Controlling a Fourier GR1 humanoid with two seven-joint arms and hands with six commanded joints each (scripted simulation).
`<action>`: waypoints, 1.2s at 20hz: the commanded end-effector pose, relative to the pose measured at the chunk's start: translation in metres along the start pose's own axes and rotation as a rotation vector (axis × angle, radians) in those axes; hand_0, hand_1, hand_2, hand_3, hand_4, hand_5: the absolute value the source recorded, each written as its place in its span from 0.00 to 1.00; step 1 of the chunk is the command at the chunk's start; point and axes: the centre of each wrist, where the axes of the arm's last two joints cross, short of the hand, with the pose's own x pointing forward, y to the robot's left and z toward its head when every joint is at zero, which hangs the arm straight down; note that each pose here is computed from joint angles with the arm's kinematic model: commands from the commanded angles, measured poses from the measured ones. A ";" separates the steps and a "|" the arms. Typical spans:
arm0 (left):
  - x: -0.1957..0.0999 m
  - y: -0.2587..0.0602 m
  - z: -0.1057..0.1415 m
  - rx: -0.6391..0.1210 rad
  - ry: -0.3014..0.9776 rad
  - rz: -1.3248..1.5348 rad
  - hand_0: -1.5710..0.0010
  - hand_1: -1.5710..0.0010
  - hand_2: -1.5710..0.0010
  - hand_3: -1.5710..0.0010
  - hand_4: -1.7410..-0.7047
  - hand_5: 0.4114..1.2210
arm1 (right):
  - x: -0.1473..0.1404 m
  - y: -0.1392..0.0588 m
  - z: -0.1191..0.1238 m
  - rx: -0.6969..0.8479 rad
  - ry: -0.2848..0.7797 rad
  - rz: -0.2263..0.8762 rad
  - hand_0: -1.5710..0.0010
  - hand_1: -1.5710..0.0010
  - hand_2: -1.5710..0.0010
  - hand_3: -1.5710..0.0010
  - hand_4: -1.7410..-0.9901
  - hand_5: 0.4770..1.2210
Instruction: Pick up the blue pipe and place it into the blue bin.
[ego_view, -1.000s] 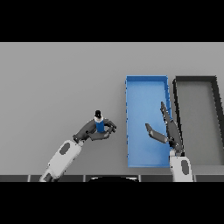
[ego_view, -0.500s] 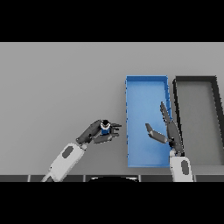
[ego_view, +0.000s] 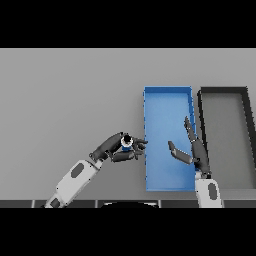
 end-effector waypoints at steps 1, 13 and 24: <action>0.002 -0.002 -0.001 -0.010 0.004 -0.002 0.01 0.00 0.00 0.08 0.01 1.00 | -0.001 0.001 0.000 0.003 0.008 0.010 1.00 1.00 1.00 1.00 0.73 0.21; 0.003 0.001 0.001 -0.020 0.022 -0.021 0.00 0.00 0.00 0.08 0.01 1.00 | -0.001 -0.004 -0.005 0.023 -0.001 -0.043 1.00 1.00 1.00 1.00 0.73 0.19; 0.002 -0.002 0.001 -0.029 0.023 -0.023 0.00 0.00 0.00 0.08 0.01 1.00 | 0.105 -0.022 -0.034 0.543 -0.224 -0.100 1.00 1.00 1.00 1.00 0.59 0.06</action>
